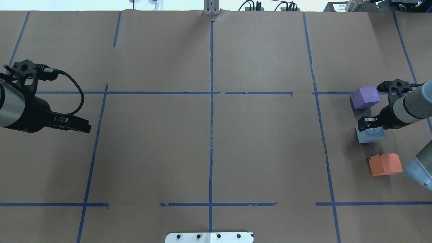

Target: Place blue block between orange and purple blocks

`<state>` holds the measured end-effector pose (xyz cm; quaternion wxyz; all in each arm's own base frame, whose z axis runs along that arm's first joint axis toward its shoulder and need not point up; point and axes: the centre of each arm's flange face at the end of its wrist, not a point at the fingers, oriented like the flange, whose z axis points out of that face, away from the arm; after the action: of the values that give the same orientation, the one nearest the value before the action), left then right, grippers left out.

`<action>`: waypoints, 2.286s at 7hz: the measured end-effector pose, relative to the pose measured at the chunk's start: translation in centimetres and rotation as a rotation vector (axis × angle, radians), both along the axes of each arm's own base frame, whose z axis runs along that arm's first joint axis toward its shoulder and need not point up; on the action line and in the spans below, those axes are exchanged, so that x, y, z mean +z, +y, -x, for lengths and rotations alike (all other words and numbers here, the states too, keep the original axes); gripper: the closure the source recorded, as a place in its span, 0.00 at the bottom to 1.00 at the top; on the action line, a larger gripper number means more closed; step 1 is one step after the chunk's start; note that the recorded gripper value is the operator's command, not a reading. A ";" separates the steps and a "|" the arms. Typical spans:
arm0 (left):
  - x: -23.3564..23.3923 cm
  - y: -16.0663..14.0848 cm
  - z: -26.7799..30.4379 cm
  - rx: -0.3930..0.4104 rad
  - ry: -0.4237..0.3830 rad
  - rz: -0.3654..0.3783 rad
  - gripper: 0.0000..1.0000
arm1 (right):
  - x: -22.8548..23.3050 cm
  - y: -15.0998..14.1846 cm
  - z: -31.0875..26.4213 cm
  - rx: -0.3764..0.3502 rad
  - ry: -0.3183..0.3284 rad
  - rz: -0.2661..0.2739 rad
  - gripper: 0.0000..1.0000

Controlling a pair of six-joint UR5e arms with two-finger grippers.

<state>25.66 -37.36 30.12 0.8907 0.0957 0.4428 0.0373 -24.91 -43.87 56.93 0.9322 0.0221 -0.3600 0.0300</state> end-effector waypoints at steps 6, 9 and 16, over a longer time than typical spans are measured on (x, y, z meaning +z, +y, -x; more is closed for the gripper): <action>-0.7 0.5 0.5 -0.007 0.001 0.010 0.00 | 0.5 0.1 -1.0 0.016 0.008 0.006 0.00; -0.2 0.3 0.3 -0.006 -0.013 0.016 0.00 | -1.7 -0.5 -6.5 0.047 -0.026 -0.060 0.00; 15.6 -7.4 17.0 0.206 -0.176 -0.150 0.00 | 5.2 -1.7 -27.5 -0.020 -0.110 -0.174 0.00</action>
<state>8.65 -44.73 45.72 0.9079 0.1127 0.3664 0.1695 2.56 -45.55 62.12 0.9059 0.0975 -0.4120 -0.0095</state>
